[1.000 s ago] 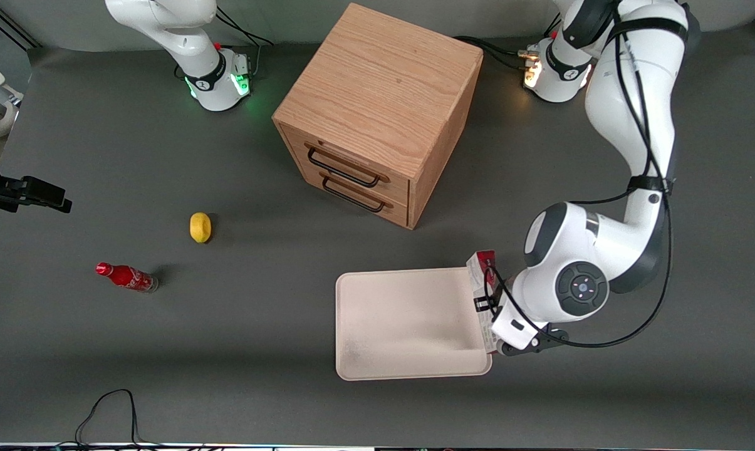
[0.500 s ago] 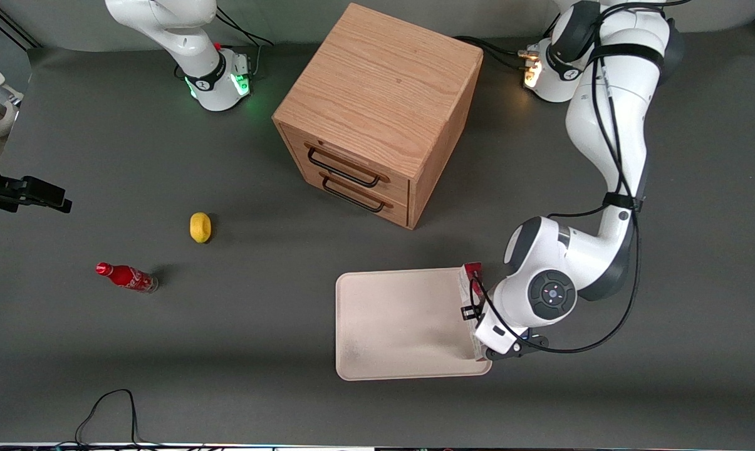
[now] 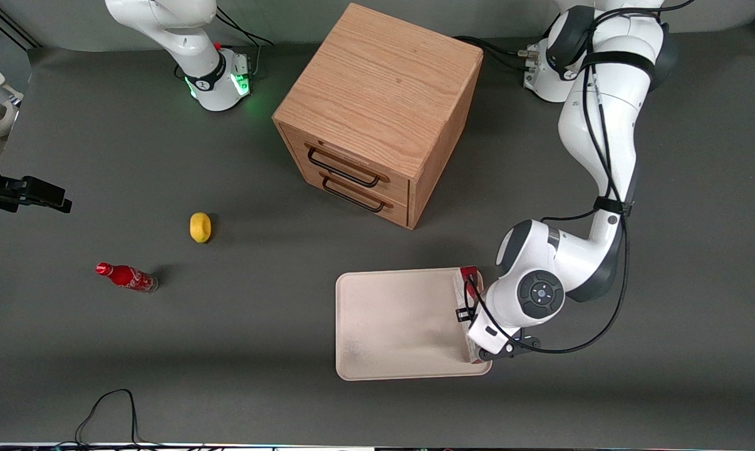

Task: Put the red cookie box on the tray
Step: 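Lower the cookie box onto the tray and open the left gripper, then raise the open left gripper away from the tray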

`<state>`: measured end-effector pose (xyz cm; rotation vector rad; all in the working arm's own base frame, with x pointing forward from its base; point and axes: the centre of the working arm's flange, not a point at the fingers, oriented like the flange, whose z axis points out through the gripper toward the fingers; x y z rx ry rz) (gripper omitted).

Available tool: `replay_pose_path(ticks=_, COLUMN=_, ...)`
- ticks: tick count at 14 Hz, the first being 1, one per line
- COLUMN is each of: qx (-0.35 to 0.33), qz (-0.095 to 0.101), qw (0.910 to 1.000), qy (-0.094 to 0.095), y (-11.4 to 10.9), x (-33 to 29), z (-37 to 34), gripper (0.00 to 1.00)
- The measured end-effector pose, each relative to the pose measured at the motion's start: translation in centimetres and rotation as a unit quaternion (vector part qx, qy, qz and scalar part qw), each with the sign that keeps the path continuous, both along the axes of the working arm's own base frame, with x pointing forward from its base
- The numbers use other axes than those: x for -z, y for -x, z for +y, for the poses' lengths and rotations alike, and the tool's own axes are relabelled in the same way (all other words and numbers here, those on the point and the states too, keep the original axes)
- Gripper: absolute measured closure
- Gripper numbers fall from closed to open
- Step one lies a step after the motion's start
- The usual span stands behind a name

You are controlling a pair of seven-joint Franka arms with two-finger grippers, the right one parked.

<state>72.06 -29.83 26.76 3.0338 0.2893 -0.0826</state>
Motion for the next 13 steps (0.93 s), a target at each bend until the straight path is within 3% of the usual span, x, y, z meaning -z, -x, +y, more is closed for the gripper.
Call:
replay_pose_path(ticks=7, qx=-0.001, qz=-0.004, qw=1.0000, qy=0.000, y=-0.2, x=-0.3, z=0.2, gripper=0.18)
replay_pose_path(ticks=9, qx=-0.002, qz=-0.004, qw=1.0000, qy=-0.001, y=-0.3, x=-0.6, z=0.2, gripper=0.00)
replay_pose_path(ticks=13, qx=-0.002, qz=0.016, qw=0.9995, qy=-0.026, y=-0.5, x=-4.0, z=2.6, gripper=0.00)
